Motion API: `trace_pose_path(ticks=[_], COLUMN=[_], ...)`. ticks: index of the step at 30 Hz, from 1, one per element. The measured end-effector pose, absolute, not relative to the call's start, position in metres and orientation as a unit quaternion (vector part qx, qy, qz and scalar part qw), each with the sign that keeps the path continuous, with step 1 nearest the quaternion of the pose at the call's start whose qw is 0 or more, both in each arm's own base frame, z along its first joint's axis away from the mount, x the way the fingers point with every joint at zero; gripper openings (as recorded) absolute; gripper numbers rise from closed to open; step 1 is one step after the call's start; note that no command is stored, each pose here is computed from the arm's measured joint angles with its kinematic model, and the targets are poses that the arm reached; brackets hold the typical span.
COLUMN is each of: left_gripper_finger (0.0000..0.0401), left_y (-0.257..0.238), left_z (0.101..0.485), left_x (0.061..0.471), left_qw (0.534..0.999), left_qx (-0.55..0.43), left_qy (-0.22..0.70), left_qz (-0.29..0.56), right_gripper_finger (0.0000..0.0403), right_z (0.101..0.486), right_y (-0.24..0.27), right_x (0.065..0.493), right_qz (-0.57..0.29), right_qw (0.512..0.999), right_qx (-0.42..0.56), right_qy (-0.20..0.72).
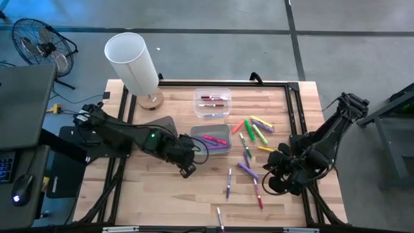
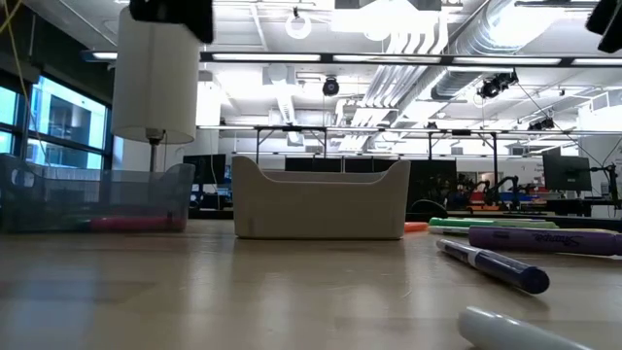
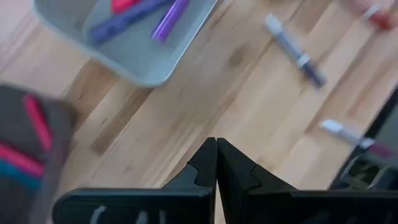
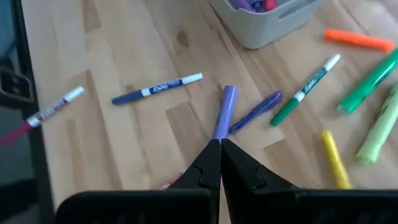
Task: Pick & Place Markers
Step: Put the violet marker pen into the transparent bin
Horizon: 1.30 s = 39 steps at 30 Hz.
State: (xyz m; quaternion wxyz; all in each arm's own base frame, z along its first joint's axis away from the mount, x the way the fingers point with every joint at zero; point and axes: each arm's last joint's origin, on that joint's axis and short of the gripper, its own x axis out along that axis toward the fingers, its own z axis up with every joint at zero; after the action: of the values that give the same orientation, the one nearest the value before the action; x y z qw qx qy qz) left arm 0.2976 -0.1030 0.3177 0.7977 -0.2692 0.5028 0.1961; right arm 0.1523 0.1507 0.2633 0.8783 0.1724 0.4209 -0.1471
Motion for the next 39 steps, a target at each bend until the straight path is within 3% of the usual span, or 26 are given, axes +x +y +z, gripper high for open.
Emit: trace_pose_path(ticks=[10,20,31,39], left_gripper_finger=[0.0,0.0,0.0,0.0], left_y=[-0.099,-0.09,-0.121,-0.167], left_z=[0.276,0.232,0.229,0.232], left_x=[0.29,0.275,0.236,0.208], left_qw=[0.78,0.778,0.808,0.82], left_qx=[-0.14,-0.094,-0.157,-0.171], left_qy=[0.597,0.619,0.565,0.544], left_qz=[0.121,0.052,0.056,0.046], right_gripper_finger=[0.0,0.0,0.0,0.0], right_z=[0.255,0.227,0.249,0.257], right_y=[0.157,0.178,0.235,0.274], right_x=[0.169,0.212,0.271,0.305], right_qz=[-0.191,-0.232,-0.289,-0.291], right_qw=[0.85,0.789,0.74,0.706], right_qx=[0.281,0.373,0.326,0.356], right_qy=[0.402,0.43,0.512,0.539])
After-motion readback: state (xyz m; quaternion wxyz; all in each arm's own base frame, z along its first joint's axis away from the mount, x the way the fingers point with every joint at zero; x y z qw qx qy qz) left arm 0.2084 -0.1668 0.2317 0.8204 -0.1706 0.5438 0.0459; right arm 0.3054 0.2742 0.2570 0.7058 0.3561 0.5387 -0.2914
